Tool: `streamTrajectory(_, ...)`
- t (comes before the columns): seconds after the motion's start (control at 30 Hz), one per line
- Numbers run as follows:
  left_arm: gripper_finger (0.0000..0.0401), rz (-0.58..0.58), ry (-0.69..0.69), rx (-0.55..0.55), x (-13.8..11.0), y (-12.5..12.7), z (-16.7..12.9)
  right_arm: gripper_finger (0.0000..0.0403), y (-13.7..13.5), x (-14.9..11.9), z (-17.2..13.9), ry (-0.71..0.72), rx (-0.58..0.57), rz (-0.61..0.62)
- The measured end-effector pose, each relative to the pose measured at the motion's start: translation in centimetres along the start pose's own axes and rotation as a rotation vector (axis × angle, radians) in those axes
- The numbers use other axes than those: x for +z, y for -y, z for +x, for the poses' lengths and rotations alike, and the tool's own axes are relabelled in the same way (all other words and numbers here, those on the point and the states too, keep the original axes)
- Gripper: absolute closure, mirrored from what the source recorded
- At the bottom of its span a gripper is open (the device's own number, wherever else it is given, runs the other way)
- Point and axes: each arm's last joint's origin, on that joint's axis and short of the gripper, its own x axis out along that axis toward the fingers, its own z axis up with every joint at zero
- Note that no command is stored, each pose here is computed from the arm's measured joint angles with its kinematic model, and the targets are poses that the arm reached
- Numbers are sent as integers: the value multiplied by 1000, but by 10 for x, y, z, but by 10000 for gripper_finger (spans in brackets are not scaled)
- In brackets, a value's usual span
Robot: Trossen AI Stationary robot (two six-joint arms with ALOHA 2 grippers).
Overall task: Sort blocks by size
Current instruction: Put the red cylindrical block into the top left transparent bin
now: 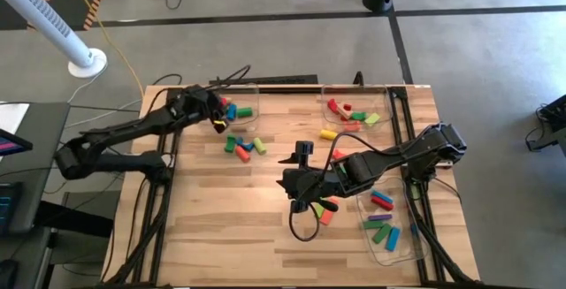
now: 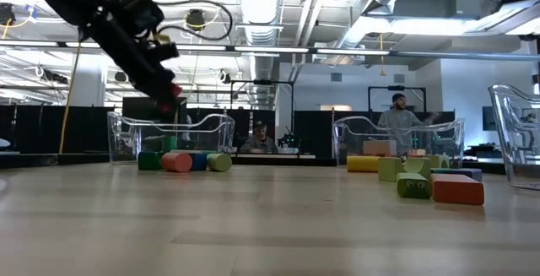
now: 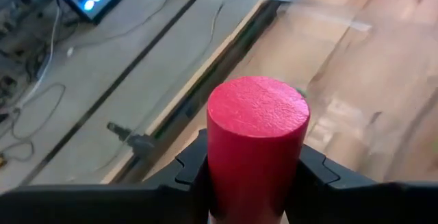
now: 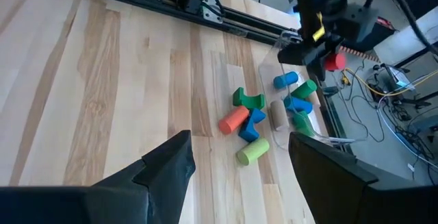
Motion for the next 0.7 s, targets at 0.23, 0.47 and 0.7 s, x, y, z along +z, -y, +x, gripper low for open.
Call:
streamTrajectory(0.23,280,-18,-147,3,-18,-8,27,128,0,0,0,0,0,0)
streamTrajectory(0.47,280,-66,-209,-12,-29,-14,40,128,0,0,0,0,0,0)
streamTrajectory(0.7,267,-121,-213,-56,-33,-21,41,128,0,0,0,-1,0,0)
